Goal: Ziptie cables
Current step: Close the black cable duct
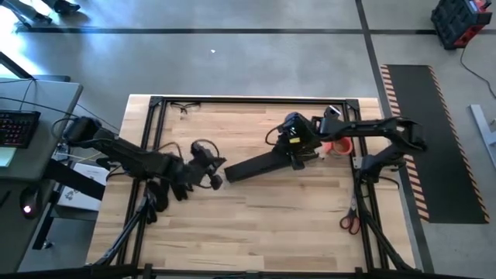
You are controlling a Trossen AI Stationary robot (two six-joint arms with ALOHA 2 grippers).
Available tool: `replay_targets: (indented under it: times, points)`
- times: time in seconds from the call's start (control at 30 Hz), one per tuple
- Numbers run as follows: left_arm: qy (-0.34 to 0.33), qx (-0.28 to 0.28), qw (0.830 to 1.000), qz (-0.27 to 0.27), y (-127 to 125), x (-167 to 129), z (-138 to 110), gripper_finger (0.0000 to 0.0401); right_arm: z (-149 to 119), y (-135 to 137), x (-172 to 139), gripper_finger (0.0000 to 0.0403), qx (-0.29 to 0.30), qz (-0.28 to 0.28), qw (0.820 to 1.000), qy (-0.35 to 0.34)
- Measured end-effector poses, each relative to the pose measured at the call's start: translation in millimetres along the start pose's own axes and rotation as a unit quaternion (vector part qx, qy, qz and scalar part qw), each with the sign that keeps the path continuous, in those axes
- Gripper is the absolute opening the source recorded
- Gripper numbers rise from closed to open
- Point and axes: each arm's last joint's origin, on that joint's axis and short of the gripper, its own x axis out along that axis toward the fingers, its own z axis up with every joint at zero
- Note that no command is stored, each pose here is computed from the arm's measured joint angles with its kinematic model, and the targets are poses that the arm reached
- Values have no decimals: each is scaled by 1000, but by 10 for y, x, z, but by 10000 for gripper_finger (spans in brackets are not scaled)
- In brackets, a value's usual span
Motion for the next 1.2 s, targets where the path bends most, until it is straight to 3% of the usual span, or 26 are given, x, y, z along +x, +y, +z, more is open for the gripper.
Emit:
replay_targets:
  times: [0.1, 0.23, 0.63, 1.2]
  points:
    - [-19, -3, 997, -70, 119, 70, -32, 0, -52, -41, 112, 205, 16, 17, 1000, 5]
    - [-36, 7, 993, -110, 252, 165, -74, 0, -65, -54, 166, 205, 26, 18, 999, 6]
    - [-25, 30, 994, -97, 293, 330, -153, 0, 187, -122, -82, 205, 32, 24, 999, 28]
    - [-5, 46, 994, -99, 247, 446, -284, 0, 82, -71, -15, 205, 36, 26, 998, 48]
